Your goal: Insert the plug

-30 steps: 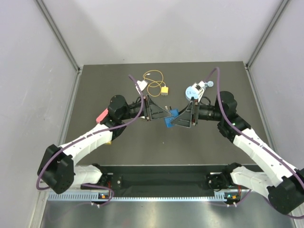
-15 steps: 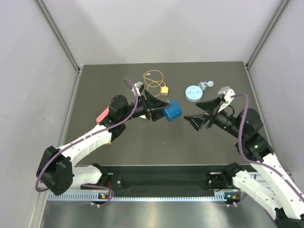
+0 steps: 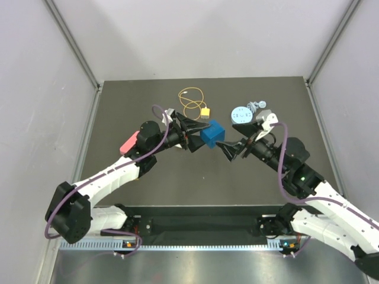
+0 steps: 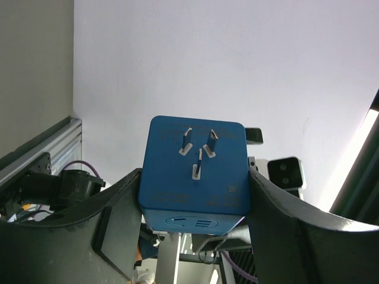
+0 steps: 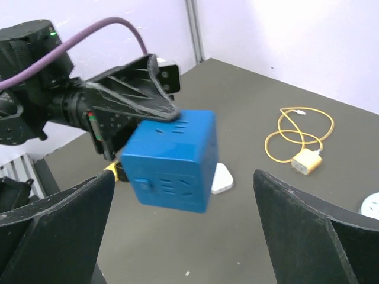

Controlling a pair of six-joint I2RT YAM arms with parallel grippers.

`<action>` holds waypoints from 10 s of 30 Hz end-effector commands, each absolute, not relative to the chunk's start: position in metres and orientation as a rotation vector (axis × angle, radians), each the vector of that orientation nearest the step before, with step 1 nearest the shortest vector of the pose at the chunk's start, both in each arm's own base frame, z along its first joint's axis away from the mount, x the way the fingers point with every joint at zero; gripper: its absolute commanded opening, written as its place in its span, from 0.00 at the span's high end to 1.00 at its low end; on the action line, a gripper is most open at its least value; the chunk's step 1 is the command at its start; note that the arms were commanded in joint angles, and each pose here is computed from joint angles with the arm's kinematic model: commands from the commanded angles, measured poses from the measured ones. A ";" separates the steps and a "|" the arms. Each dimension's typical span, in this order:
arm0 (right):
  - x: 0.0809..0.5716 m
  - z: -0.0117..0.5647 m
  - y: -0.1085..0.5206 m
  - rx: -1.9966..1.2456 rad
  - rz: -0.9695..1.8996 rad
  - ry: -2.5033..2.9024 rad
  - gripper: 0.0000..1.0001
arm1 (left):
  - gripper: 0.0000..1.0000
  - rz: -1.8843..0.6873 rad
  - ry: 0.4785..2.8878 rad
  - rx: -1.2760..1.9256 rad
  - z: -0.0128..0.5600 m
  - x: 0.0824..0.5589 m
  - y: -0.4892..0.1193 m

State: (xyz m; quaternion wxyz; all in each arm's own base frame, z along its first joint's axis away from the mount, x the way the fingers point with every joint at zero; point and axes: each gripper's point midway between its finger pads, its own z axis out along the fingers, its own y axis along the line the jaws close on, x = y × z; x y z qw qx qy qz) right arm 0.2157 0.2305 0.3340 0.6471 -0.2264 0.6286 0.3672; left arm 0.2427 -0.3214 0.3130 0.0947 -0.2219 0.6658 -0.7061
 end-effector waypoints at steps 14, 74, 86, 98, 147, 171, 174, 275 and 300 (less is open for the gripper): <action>0.229 0.364 0.269 -0.352 0.673 1.359 0.08 | 1.00 -2.164 1.882 -0.660 0.349 0.230 -0.310; 0.474 0.176 0.115 -0.227 0.041 2.536 1.00 | 0.04 -0.749 2.260 0.205 0.204 0.293 -0.228; 0.515 0.140 0.093 -0.171 0.132 2.603 1.00 | 0.03 -0.747 2.269 0.234 0.200 0.289 -0.227; 0.516 0.118 0.073 -0.147 0.341 2.652 1.00 | 0.03 -0.757 2.292 0.251 0.194 0.287 -0.230; 0.512 0.083 0.086 -0.198 0.173 2.743 1.00 | 0.02 -0.779 2.276 0.260 0.201 0.286 -0.231; 0.486 0.098 0.097 -0.214 0.108 2.791 1.00 | 0.02 -0.807 2.262 0.269 0.207 0.281 -0.233; 0.488 0.103 0.096 -0.211 0.097 2.777 1.00 | 0.02 -0.811 2.261 0.268 0.207 0.281 -0.233; 0.520 0.079 0.089 -0.280 0.234 2.738 1.00 | 0.02 -0.784 2.292 0.267 0.196 0.285 -0.232; 0.512 0.080 0.086 -0.267 0.048 2.715 1.00 | 0.02 -0.781 2.297 0.265 0.194 0.285 -0.232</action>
